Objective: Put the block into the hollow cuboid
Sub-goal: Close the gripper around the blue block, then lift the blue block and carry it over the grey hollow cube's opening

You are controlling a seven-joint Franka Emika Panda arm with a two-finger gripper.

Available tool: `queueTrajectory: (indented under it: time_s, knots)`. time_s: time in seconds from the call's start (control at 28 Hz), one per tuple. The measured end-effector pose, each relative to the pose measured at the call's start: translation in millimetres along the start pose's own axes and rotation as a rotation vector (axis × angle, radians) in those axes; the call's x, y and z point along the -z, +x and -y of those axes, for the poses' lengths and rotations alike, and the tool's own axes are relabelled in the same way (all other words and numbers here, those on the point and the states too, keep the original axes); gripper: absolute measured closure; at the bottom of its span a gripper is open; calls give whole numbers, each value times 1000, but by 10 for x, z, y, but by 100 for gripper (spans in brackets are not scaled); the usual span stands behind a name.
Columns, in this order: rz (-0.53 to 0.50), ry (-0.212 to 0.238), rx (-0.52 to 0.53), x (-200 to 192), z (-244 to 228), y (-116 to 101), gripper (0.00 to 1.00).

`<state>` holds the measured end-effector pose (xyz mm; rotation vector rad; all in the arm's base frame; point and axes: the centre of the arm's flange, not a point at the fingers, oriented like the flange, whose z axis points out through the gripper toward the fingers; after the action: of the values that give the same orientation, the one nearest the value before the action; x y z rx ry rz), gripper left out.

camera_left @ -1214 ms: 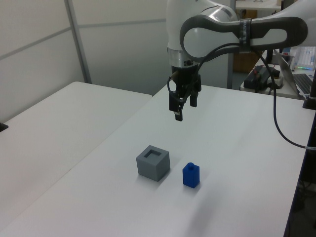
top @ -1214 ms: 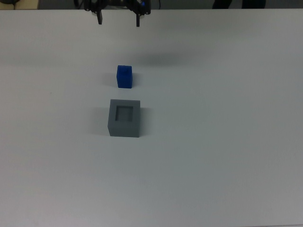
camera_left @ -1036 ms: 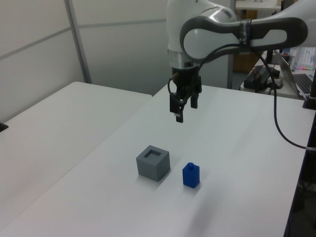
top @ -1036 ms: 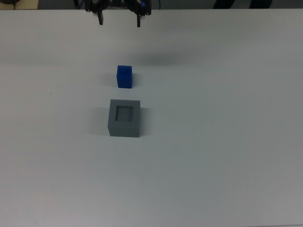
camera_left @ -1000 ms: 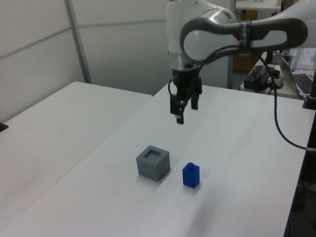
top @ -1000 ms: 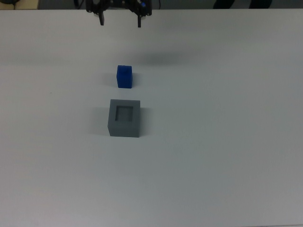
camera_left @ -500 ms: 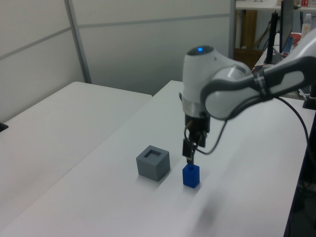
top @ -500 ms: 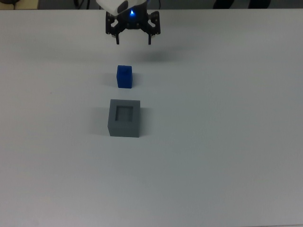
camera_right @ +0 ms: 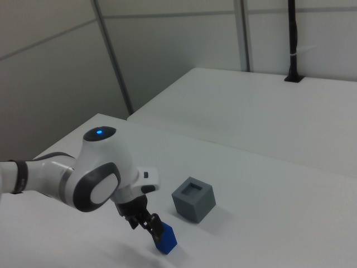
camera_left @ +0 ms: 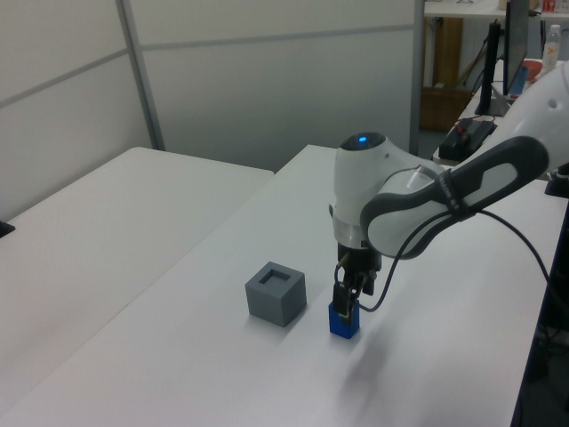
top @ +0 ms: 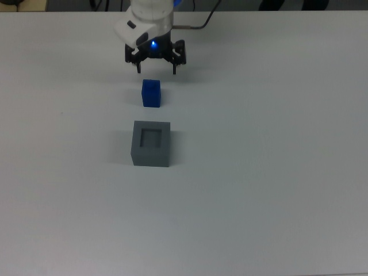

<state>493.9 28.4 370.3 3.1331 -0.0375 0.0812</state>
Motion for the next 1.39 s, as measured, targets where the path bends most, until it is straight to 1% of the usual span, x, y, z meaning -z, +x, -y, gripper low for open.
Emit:
queueTrajectory:
  time_s: [0.11, 0.18, 0.21, 0.25, 0.39, 0.57, 0.64, 0.79, 0.96, 1.11, 1.25, 1.39]
  knots:
    - [2, 1, -1, -119, -1, 36, 1]
    - [4, 1, -1, -173, 0, 59, 7]
    - [6, 1, -2, -194, -6, 75, 12]
    - [7, 1, -5, -203, -14, 86, 15]
    - [-1, 1, -22, -177, -99, 142, 29]
    - [-14, 1, -39, -127, -180, 200, 30]
    - [-17, 1, -41, -117, -194, 216, 35]
    - [-20, 0, -32, -103, -203, 231, 49]
    - [-32, 1, -17, -52, -202, 268, 49]
    - [-48, 1, -17, 112, -201, 372, 49]
    - [-48, 0, -19, 564, -201, 588, 49]
    - [-72, 1, -21, 1085, -202, 824, 49]
